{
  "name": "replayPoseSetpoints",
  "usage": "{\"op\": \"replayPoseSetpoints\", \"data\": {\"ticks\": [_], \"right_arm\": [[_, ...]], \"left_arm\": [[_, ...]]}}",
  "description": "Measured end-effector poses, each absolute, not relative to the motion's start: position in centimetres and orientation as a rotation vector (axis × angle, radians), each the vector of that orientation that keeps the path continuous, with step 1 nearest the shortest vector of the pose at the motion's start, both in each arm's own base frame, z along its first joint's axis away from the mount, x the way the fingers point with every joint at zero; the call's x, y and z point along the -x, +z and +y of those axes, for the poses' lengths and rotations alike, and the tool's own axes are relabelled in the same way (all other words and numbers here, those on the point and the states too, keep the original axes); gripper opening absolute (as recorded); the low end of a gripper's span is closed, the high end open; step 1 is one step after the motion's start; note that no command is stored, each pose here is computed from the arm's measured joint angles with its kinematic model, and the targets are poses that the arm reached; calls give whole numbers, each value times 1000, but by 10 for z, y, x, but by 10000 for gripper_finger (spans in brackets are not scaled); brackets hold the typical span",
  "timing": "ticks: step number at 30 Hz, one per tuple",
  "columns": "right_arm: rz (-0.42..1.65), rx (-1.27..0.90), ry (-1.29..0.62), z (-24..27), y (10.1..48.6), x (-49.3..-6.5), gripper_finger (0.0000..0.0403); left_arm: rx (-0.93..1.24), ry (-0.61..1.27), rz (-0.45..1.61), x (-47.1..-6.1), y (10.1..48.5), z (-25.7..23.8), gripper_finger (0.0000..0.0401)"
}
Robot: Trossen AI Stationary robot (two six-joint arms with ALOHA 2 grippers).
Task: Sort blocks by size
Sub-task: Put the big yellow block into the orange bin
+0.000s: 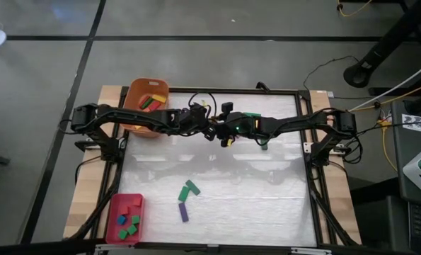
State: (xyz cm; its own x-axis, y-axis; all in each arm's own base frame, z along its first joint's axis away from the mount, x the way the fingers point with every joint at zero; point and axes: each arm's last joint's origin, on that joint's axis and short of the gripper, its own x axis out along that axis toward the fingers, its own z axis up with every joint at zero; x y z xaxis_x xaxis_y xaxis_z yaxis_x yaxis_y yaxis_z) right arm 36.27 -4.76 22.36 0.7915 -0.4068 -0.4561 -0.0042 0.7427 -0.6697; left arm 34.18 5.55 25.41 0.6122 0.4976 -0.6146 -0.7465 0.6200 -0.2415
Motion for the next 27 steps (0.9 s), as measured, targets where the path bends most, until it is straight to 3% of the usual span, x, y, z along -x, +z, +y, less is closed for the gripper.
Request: {"op": "replayPoseSetpoints", "data": {"ticks": [10,20,27], "right_arm": [[613,705,-231,-47,224,-363,113],[594,711,-235,-47,226,-364,113],[596,711,-230,-47,226,-364,113]], "left_arm": [[518,760,530,-342,254,56,126],[524,763,528,-342,254,56,45],[486,751,548,-342,253,56,40]]}}
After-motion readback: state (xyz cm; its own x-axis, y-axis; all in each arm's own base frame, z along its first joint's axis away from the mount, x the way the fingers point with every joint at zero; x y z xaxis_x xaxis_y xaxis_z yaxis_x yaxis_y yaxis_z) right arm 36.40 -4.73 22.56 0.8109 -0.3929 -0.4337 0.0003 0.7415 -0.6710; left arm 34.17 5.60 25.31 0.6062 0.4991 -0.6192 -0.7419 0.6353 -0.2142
